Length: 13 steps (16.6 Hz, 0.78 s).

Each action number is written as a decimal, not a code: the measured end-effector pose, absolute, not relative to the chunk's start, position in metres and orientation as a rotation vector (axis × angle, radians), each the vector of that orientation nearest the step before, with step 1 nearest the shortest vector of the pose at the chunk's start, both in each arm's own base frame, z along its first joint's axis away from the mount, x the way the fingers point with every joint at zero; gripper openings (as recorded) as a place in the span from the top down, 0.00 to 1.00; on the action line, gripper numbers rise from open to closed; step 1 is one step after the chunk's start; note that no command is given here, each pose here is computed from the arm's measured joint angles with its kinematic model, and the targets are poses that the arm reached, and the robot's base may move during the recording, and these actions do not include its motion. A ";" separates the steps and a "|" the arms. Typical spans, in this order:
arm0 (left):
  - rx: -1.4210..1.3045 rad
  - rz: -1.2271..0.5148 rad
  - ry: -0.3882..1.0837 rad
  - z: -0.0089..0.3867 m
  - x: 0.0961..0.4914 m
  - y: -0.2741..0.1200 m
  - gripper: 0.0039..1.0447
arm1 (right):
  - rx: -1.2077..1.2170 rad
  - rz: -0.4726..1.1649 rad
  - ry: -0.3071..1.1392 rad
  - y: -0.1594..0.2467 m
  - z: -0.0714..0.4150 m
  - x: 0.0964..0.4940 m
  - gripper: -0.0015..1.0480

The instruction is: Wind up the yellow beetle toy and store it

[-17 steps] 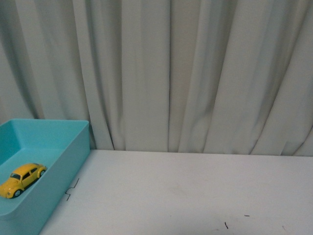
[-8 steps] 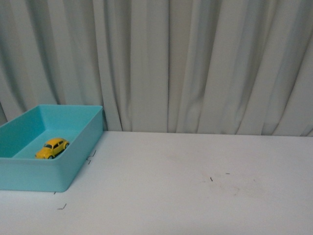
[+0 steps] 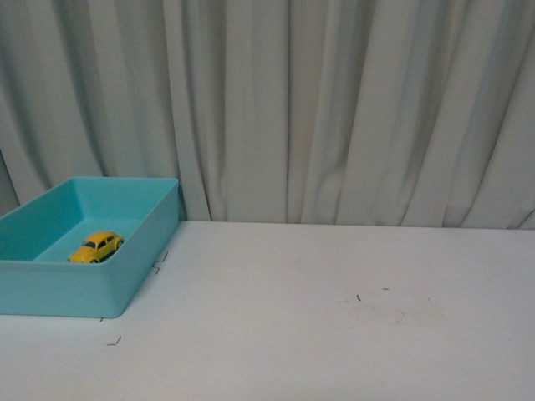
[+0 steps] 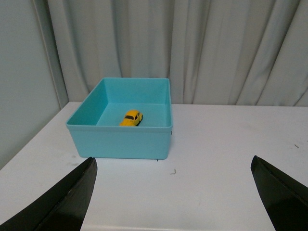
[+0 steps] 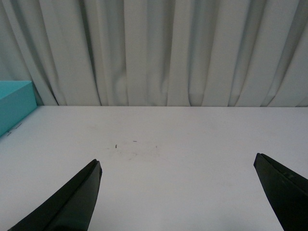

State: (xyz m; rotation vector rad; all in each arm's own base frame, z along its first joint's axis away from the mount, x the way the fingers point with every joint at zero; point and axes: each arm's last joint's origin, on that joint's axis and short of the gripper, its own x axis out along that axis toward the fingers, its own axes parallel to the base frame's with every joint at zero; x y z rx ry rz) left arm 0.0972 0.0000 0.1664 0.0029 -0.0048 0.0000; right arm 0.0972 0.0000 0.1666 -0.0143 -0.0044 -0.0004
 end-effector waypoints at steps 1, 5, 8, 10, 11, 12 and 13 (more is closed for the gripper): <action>0.003 0.000 -0.005 0.166 0.097 0.000 0.06 | -0.014 0.000 -0.004 0.000 0.167 0.097 0.06; 0.003 0.000 -0.005 0.166 0.097 0.000 0.06 | -0.014 0.000 -0.004 0.000 0.167 0.097 0.06; 0.003 0.000 -0.005 0.166 0.097 0.000 0.06 | -0.014 0.000 -0.004 0.000 0.167 0.097 0.06; 0.003 0.000 -0.005 0.166 0.097 0.000 0.06 | -0.014 0.000 -0.004 0.000 0.167 0.097 0.06; 0.003 0.000 -0.005 0.166 0.097 0.000 0.06 | -0.014 0.000 -0.004 0.000 0.167 0.097 0.06; 0.003 0.000 -0.005 0.166 0.097 0.000 0.06 | -0.014 0.000 -0.004 0.000 0.167 0.097 0.06; 0.003 0.000 -0.005 0.166 0.097 0.000 0.06 | -0.014 0.000 -0.004 0.000 0.167 0.097 0.06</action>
